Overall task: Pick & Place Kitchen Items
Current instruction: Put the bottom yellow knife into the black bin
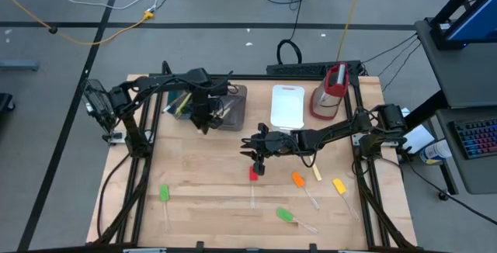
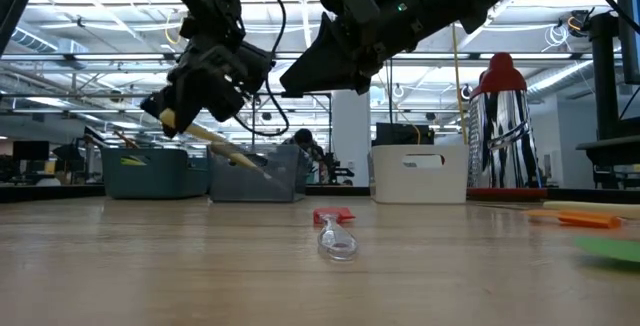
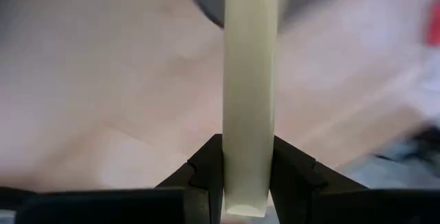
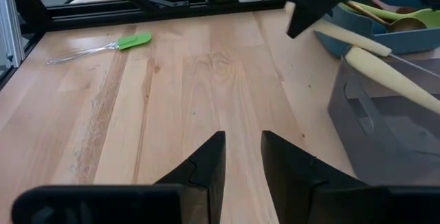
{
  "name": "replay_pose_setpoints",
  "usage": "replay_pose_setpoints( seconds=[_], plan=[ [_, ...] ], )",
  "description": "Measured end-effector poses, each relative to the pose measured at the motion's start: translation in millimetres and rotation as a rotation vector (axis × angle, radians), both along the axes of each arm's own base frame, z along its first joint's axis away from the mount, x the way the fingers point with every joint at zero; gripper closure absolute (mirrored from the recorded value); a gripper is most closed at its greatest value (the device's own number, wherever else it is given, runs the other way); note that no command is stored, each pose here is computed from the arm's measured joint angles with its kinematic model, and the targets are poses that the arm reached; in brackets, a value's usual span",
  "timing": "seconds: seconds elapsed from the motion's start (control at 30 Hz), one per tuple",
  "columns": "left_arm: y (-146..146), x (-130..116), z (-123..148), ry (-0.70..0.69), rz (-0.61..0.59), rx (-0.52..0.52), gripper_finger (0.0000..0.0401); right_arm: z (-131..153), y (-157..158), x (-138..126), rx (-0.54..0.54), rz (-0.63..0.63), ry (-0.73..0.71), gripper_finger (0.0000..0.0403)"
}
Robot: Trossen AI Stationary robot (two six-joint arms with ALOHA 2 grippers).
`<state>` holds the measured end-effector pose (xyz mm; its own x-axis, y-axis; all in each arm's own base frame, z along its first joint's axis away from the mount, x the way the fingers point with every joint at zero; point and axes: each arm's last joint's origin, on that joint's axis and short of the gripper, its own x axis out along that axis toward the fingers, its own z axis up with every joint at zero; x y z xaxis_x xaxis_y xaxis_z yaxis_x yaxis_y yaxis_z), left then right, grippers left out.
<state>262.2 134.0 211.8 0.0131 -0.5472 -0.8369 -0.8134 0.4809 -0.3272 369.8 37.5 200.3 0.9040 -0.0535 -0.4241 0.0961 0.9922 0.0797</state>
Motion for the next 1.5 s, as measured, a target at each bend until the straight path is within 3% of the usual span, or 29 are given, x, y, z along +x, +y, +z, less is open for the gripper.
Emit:
replay_pose_setpoints(
  seconds=[0.13,0.4,0.57,1.07,1.5],
  plan=[
    [0,7,11,-0.027,0.121,-0.094,0.0308,0,0,0,-0.020,0.009,0.000,0.0314],
    [11,24,35,-0.083,0.326,-0.109,0.0308,0,0,0,-0.022,0.011,0.000,0.0314],
    [15,29,35,-0.101,0.425,-0.199,0.0308,0,0,0,-0.022,0.011,-0.001,0.0314],
    [27,44,-4,-0.025,0.477,-0.341,0.0308,0,0,0,-0.041,0.020,0.001,0.0314],
    [45,39,-12,-0.106,0.444,-0.299,0.0308,0,0,0,-0.042,0.020,0.001,0.0314]
  ],
)
